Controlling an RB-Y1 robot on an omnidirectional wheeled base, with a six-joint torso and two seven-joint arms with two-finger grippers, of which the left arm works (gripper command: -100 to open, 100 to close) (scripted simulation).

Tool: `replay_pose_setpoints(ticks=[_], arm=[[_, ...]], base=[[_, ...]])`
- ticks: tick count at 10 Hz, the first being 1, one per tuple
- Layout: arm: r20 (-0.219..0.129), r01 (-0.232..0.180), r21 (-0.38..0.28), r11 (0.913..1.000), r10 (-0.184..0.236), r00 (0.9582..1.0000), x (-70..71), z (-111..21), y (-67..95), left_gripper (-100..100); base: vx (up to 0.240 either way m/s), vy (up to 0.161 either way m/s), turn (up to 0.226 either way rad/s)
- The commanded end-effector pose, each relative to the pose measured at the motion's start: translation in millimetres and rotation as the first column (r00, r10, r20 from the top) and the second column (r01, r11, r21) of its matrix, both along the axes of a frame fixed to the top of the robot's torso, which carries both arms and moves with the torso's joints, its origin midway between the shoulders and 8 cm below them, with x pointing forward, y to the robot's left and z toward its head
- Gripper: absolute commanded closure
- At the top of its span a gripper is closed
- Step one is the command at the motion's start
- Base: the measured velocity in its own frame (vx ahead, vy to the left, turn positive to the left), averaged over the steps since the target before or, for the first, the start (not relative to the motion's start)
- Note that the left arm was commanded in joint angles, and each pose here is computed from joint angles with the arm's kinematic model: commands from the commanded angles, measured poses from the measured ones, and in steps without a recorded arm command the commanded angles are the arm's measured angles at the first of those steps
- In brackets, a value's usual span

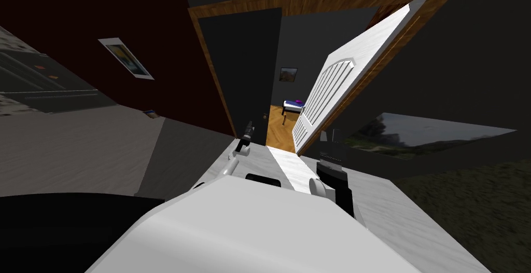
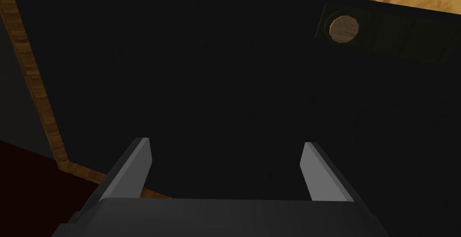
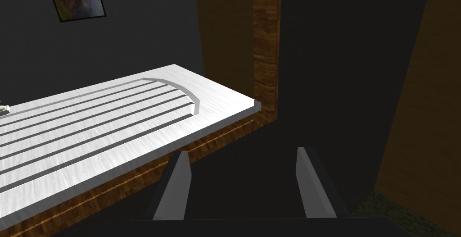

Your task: Push the door open

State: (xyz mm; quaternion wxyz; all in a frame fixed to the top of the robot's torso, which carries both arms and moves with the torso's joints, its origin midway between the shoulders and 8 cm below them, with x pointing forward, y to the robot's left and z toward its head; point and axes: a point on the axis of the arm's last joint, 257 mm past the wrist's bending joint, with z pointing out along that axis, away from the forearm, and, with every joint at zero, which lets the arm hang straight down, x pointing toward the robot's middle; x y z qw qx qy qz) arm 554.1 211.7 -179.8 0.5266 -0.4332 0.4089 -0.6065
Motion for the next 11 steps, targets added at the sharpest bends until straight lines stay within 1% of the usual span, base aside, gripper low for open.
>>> replay_pose_setpoints(ticks=[1, 2, 3, 4, 5, 6, 7, 8, 11], arm=[[-0.019, 0.003, 0.008, 1.0000, -0.002, 0.9998, 6.5, -9.5, -2.3, -100], [-0.024, 0.002, 0.009, 1.0000, -0.002, 0.9997, 6.5, -12.0, -2.1, -100], [-0.039, 0.005, 0.015, 0.9999, -0.004, 0.9992, 12.0, -18.6, -4.4, -100], [-0.042, 0.008, 0.021, 0.9998, -0.007, 0.9991, 17.3, -19.2, -7.2, -100], [-0.059, 0.007, 0.022, 0.9997, -0.005, 0.9983, 17.0, -27.3, -6.5, -100], [-0.075, 0.009, 0.028, 0.9996, -0.007, 0.9972, 21.7, -34.4, -8.7, -100], [-0.085, 0.012, 0.034, 0.9993, -0.009, 0.9964, 26.5, -38.0, -11.3, -100], [-0.091, 0.012, 0.035, 0.9993, -0.008, 0.9958, 26.3, -41.4, -10.9, -100], [-0.137, 0.020, 0.053, 0.9984, -0.012, 0.9905, 38.0, -60.5, -17.5, -100]], base=[[0.055, -0.003, -0.003], [0.048, 0.000, -0.002], [0.052, -0.008, -0.002], [0.082, -0.006, -0.004], [0.066, -0.002, -0.003], [0.065, -0.003, -0.001], [0.080, -0.012, -0.004], [0.057, -0.009, -0.001], [0.075, -0.005, -0.004]])
